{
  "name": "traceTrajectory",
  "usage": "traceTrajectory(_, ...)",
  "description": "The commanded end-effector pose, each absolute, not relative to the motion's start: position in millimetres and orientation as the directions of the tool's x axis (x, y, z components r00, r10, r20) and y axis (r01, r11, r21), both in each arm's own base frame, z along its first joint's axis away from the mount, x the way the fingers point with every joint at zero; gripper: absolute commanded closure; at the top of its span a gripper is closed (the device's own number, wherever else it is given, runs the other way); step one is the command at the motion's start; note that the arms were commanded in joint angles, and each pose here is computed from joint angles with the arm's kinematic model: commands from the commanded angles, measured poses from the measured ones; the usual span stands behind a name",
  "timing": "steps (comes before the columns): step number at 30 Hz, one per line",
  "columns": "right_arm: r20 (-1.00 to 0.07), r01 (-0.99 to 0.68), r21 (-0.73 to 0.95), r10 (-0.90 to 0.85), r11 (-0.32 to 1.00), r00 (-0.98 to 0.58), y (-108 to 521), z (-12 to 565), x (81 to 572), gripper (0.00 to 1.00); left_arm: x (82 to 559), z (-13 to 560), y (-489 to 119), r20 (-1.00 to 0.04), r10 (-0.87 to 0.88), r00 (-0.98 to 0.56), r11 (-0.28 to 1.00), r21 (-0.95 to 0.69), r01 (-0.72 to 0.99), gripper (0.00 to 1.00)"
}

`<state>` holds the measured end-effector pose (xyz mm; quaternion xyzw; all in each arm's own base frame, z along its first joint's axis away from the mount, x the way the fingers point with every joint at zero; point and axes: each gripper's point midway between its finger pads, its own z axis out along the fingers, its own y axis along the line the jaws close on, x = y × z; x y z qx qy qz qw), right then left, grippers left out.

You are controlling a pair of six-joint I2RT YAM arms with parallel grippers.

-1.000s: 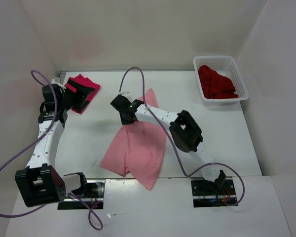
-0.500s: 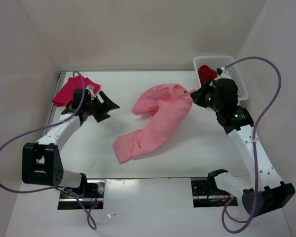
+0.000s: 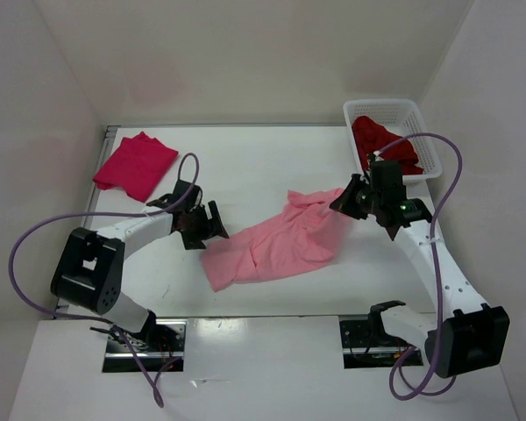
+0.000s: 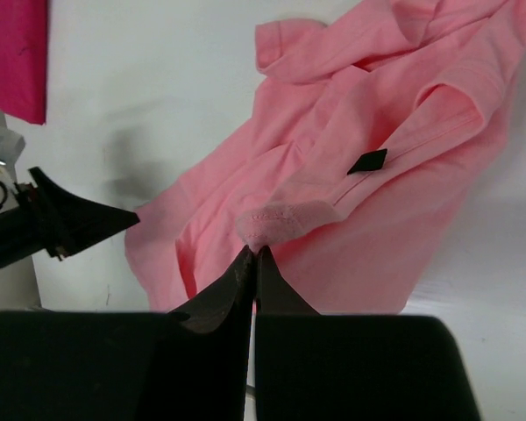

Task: Fold and stack the t-shirts
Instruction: Flatten out the tshirt

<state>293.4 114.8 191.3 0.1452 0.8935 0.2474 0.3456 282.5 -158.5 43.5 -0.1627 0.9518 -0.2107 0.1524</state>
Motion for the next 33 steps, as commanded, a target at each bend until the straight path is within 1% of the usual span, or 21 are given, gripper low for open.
traceTrajectory(1,-0.556,0.047,0.583,0.439,0.811,-0.706,123.3,197.3,308.1,1.0,268.7,21.4,-144.3,-0.232,-0.323,-0.918,0.915,-0.323,-0.24,0.12)
traceTrajectory(2,-0.552,0.04,0.588,0.437,0.808,-0.71,124.9,197.7,307.3,1.0,268.5,18.2,-141.3,-0.238,-0.334,-0.912,0.916,-0.311,-0.254,0.15)
traceTrajectory(3,-0.555,0.038,0.589,0.437,0.808,-0.708,125.7,198.9,311.3,1.0,266.1,15.3,-138.7,-0.237,-0.334,-0.912,0.918,-0.3,-0.259,0.21)
traceTrajectory(6,-0.556,0.037,0.589,0.437,0.807,-0.707,126.5,199.2,316.1,1.0,268.1,11.2,-131.8,-0.254,-0.338,-0.906,0.925,-0.264,-0.272,0.25)
traceTrajectory(8,-0.551,0.033,0.593,0.435,0.805,-0.712,128.3,197.3,317.9,1.0,265.9,10.5,-130.6,-0.25,-0.326,-0.912,0.93,-0.256,-0.263,0.37)
traceTrajectory(10,-0.546,0.03,0.597,0.433,0.802,-0.718,130.2,195.3,319.7,1.0,267.9,9.9,-133.3,-0.257,-0.327,-0.91,0.927,-0.273,-0.256,0.55)
traceTrajectory(11,-0.539,0.024,0.603,0.429,0.798,-0.725,132.7,193.3,321.4,1.0,267.9,9.9,-133.3,-0.257,-0.327,-0.91,0.927,-0.273,-0.256,0.73)
traceTrajectory(13,-0.538,0.017,0.608,0.427,0.794,-0.727,134.9,193.9,325.3,1.0,279.3,26.2,-142.0,-0.287,-0.342,-0.895,0.913,-0.328,-0.244,0.85)
traceTrajectory(15,-0.544,-0.02,0.622,0.413,0.783,-0.73,144.8,204.0,332.7,1.0,309.6,67.3,-155.7,-0.368,-0.353,-0.86,0.894,-0.404,-0.194,0.98)
traceTrajectory(17,-0.565,-0.058,0.624,0.399,0.779,-0.722,152.9,220.4,347.4,1.0,339.2,100.4,-148.0,-0.416,-0.409,-0.812,0.864,-0.463,-0.198,1.0)
traceTrajectory(18,-0.576,-0.091,0.633,0.389,0.769,-0.719,160.7,230.6,352.7,1.0,359.5,131.0,-150.9,-0.454,-0.428,-0.781,0.843,-0.511,-0.165,1.0)
traceTrajectory(19,-0.616,-0.142,0.635,0.387,0.759,-0.686,164.7,259.0,364.6,1.0,372.2,146.9,-143.2,-0.471,-0.455,-0.755,0.829,-0.534,-0.166,1.0)
traceTrajectory(21,-0.634,-0.18,0.634,0.372,0.752,-0.678,173.9,275.5,379.3,1.0,391.3,176.1,-139.9,-0.496,-0.479,-0.724,0.804,-0.578,-0.137,1.0)
traceTrajectory(22,-0.683,-0.242,0.63,0.379,0.738,-0.624,179.9,315.4,388.5,1.0,405.7,204.7,-140.2,-0.523,-0.49,-0.697,0.789,-0.606,-0.101,1.0)
traceTrajectory(24,-0.706,-0.29,0.626,0.368,0.724,-0.605,188.2,340.9,395.9,1.0,419.9,234.3,-128.8,-0.556,-0.518,-0.65,0.774,-0.628,-0.079,1.0)
traceTrajectory(25,-0.747,-0.355,0.616,0.378,0.703,-0.547,191.0,383.9,397.6,1.0,423.3,246.7,-125.0,-0.564,-0.526,-0.637,0.768,-0.636,-0.07,1.0)
traceTrajectory(26,-0.76,-0.389,0.613,0.378,0.688,-0.528,193.7,403.0,396.0,1.0,433.9,279.7,-110.9,-0.589,-0.559,-0.583,0.752,-0.657,-0.057,1.0)
traceTrajectory(27,-0.789,-0.469,0.599,0.376,0.649,-0.487,199.2,442.3,387.1,1.0,438.7,298.7,-103.3,-0.606,-0.571,-0.554,0.744,-0.667,-0.037,1.0)
traceTrajectory(28,-0.799,-0.505,0.593,0.382,0.627,-0.464,201.1,462.3,380.6,1.0,439.0,323.6,-97.5,-0.615,-0.589,-0.524,0.725,-0.689,-0.005,1.0)
traceTrajectory(30,-0.842,-0.625,0.539,0.381,0.565,-0.382,205.2,518.2,343.2,1.0,443.0,381.1,-69.6,-0.652,-0.636,-0.413,0.704,-0.709,0.036,1.0)
traceTrajectory(33,-0.866,-0.692,0.491,0.384,0.529,-0.321,197.7,540.8,292.7,0.99,435.7,433.8,-40.7,-0.682,-0.666,-0.301,0.694,-0.715,0.085,1.0)
